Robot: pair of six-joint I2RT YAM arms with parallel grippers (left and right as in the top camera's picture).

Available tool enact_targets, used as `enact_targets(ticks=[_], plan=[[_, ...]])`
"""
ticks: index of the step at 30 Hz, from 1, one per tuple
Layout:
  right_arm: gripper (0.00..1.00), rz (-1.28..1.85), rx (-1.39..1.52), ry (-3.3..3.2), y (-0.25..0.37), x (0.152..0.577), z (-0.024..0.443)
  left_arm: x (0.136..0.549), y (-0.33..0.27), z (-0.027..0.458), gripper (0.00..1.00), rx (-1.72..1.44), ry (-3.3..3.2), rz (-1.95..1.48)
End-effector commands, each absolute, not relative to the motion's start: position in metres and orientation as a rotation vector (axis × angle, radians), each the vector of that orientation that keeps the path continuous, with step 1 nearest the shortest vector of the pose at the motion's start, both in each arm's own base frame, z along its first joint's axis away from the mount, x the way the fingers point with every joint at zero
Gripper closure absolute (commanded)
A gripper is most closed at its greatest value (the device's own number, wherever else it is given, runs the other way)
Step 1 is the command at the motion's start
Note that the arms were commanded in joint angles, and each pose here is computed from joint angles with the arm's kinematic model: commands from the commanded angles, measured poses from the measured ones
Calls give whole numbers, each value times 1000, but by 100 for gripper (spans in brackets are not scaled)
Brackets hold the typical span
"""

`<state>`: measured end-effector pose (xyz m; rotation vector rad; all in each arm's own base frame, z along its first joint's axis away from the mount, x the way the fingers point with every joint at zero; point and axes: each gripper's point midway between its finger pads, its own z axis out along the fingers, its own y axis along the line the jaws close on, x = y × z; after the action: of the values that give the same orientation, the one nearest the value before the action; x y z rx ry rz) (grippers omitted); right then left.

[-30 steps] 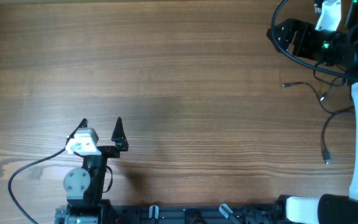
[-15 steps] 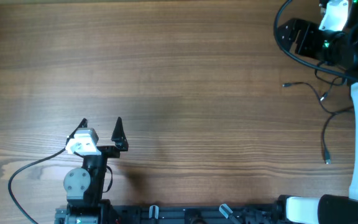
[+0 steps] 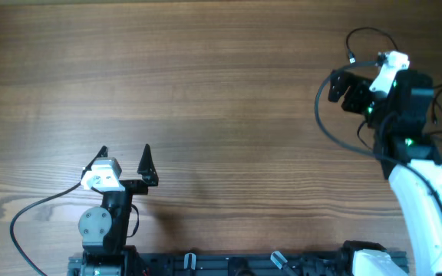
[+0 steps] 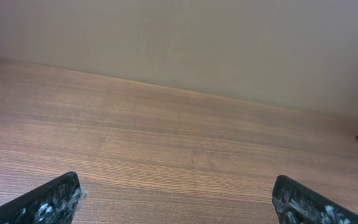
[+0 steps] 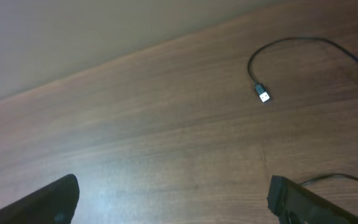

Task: Untangle cables

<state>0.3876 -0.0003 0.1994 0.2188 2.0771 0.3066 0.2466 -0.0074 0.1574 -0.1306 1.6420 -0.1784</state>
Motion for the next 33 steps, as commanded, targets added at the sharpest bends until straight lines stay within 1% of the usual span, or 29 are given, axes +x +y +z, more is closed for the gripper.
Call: enact_targets(ticks=[1,5,14,19,25,30,33], plan=[[0,298,58,1949,12,371,209,246,-5,156,0,-152,1644,-177],[0,300,24,1776,16,355,217,246,-5,156,0,-152,1644,-177],[0,278,-56,1465,25,303,227,246,-5,156,0,-152,1644,-177],[0,251,-65,1368,24,278,224,246,-5,156,0,-152,1644,-177],[0,249,-60,1370,24,272,226,246,-5,156,0,-152,1644,-177],[0,232,-24,1436,19,270,211,246,-5,156,0,-152,1644,-177],[0,211,19,1508,13,268,194,246,-5,156,0,-152,1644,-177]])
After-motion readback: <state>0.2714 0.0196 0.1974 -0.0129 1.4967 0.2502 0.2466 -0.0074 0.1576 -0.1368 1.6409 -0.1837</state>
